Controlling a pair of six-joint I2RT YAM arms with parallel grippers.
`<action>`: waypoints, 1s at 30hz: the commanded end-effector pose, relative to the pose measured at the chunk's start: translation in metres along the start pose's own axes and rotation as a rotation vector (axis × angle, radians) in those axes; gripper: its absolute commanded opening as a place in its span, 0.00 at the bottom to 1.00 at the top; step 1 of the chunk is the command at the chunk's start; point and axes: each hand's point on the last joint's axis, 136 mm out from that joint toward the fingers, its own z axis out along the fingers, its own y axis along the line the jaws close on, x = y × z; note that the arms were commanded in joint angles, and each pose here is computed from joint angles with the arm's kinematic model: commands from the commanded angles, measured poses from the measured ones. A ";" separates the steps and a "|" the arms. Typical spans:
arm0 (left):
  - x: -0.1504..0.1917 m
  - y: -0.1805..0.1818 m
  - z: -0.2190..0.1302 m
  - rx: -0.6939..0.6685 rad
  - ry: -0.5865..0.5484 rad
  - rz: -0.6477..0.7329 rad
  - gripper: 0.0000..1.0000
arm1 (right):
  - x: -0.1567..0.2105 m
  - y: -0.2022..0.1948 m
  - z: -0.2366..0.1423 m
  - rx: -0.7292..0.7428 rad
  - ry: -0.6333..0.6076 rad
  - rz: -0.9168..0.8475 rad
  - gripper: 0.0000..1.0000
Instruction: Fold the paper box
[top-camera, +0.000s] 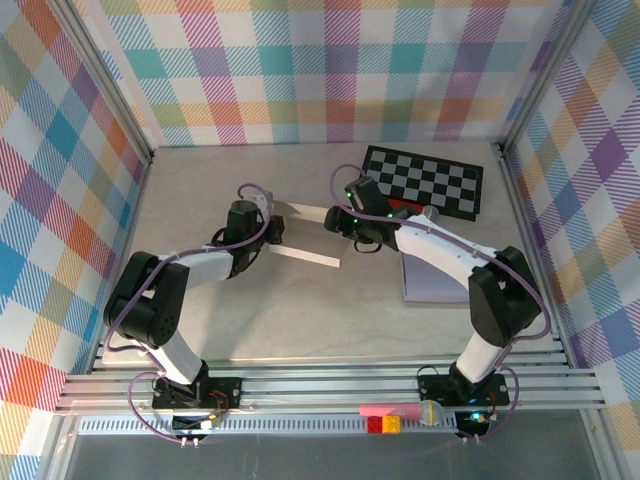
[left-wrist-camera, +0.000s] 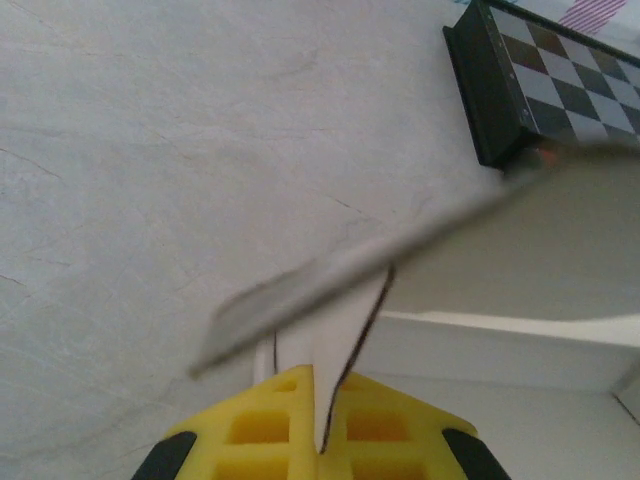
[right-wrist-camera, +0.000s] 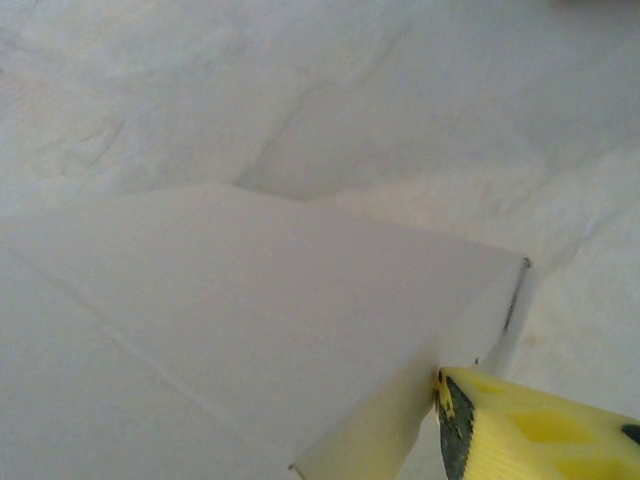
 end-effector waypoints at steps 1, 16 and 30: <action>0.014 -0.002 -0.004 -0.032 0.050 0.063 0.00 | 0.043 0.000 -0.023 -0.011 0.241 0.234 0.60; 0.016 -0.007 0.000 -0.043 0.045 0.071 0.00 | 0.009 0.030 -0.079 -0.132 0.183 0.342 0.63; 0.015 -0.010 0.000 -0.053 0.038 0.061 0.00 | -0.018 0.018 -0.075 -0.134 0.348 0.969 0.58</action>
